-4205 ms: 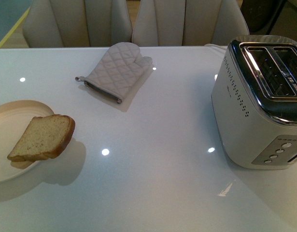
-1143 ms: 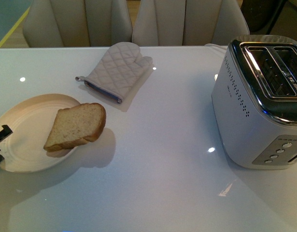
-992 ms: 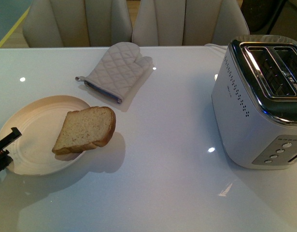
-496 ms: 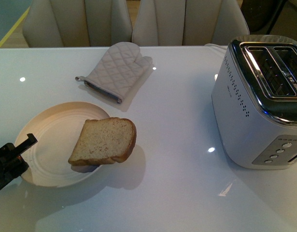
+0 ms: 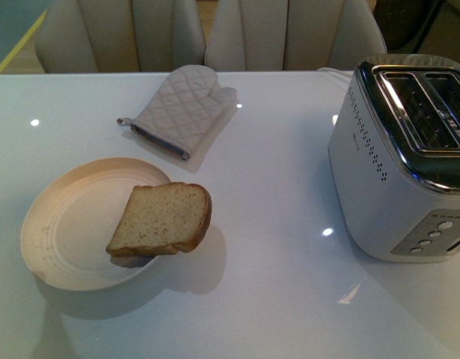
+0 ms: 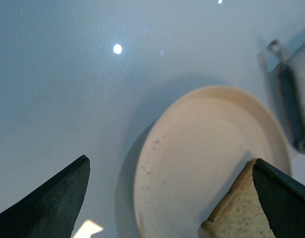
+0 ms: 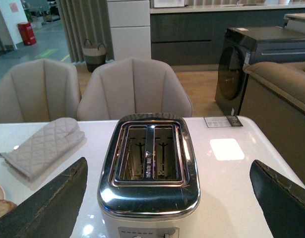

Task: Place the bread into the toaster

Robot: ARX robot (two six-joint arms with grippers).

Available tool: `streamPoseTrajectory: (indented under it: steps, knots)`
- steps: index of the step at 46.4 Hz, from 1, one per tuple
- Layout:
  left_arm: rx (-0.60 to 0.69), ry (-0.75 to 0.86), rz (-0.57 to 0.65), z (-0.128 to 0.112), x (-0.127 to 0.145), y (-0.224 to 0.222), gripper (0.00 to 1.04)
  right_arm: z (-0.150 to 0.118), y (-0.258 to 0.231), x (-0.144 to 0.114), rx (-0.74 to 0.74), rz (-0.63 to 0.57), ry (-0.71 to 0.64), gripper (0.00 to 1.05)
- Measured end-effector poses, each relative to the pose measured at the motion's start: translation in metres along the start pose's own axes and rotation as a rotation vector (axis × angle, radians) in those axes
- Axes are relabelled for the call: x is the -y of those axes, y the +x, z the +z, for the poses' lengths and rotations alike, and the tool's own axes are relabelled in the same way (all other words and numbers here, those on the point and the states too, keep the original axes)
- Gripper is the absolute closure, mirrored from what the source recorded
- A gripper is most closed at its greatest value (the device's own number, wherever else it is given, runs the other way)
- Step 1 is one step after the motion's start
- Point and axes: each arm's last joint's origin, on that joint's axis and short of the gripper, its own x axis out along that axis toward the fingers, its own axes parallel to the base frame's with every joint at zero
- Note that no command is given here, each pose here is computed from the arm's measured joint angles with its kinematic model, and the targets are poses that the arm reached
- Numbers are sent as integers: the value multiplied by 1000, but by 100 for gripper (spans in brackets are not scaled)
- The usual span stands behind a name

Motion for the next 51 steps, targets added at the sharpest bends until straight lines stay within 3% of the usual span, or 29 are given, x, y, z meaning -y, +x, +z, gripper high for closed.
streamPoseTrajectory:
  steps: [7, 10, 16, 18, 22, 32, 51]
  knots:
    - [204, 66, -165, 29, 28, -62, 8, 0, 0, 0, 0, 0, 0, 9]
    - [413, 240, -325, 30, 35, -82, 20, 0, 0, 0, 0, 0, 0, 9]
    - [640, 493, -367, 20, 35, -104, 39, 0, 0, 0, 0, 0, 0, 9]
    - [661, 529, -359, 18, 35, -108, 45, 0, 0, 0, 0, 0, 0, 9]
    - [687, 599, -325, 8, 30, -119, 66, 0, 0, 0, 0, 0, 0, 9]
    - [690, 626, -308, -11, 29, -135, 102, 0, 0, 0, 0, 0, 0, 9]
    - [692, 638, -319, -27, 18, -158, 102, 0, 0, 0, 0, 0, 0, 9]
